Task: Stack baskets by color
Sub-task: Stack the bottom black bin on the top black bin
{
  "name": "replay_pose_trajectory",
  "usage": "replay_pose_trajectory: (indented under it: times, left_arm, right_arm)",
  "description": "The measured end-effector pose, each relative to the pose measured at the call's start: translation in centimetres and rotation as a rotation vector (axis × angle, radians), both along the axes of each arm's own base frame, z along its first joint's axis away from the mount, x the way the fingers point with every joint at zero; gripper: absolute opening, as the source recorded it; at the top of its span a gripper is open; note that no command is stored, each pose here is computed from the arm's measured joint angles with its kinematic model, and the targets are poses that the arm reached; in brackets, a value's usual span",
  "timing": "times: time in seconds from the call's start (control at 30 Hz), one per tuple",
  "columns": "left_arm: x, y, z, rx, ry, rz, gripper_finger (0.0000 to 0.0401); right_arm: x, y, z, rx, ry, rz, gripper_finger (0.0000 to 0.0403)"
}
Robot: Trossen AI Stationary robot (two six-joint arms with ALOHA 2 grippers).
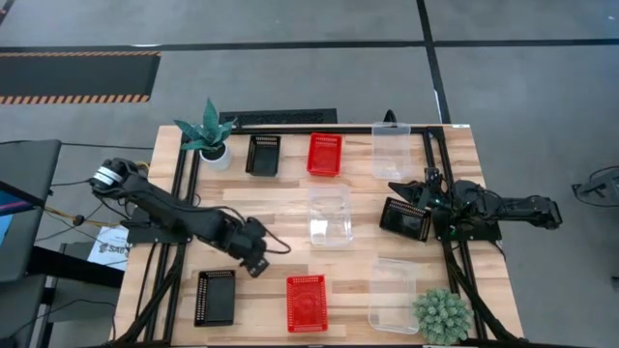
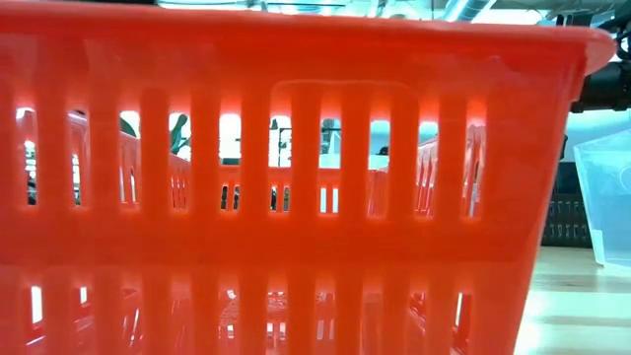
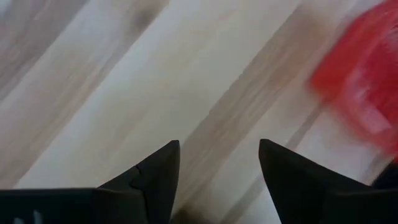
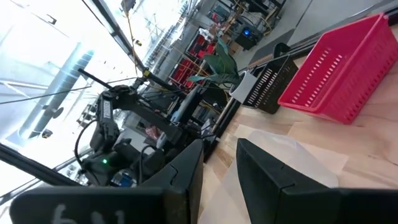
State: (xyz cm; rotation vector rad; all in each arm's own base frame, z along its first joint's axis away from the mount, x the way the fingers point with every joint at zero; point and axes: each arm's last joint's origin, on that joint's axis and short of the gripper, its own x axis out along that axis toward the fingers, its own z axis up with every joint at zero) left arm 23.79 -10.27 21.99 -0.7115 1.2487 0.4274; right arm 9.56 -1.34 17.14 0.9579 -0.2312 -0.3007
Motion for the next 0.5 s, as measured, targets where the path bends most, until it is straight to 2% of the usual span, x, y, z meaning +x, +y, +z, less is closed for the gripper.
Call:
replay_pose_trajectory:
  times: [0.13,0.3,0.43,0.5]
  left_arm:
    - [-2.8,-1.3,1.1,-0.010,0.072,0.066,0.0215]
    - [-6.5,-2.6,2.0,0.002,0.202,0.175,0.0246]
    - [-8.1,-3.8,1.9,-0.019,0.304,0.148,0.0269]
    - [-8.6,-4.4,1.9,-0.037,0.312,0.180,0.0274]
  right_arm:
    - [0.0,0.0,0.0,0.001,-0.001,0.000,0.0119]
    - [0.0,0.0,0.0,0.000,0.000,0.000,0.0119]
    - [0.0,0.0,0.0,0.000,0.000,0.000,0.0119]
    - [0.0,0.0,0.0,0.000,0.000,-0.001,0.0119]
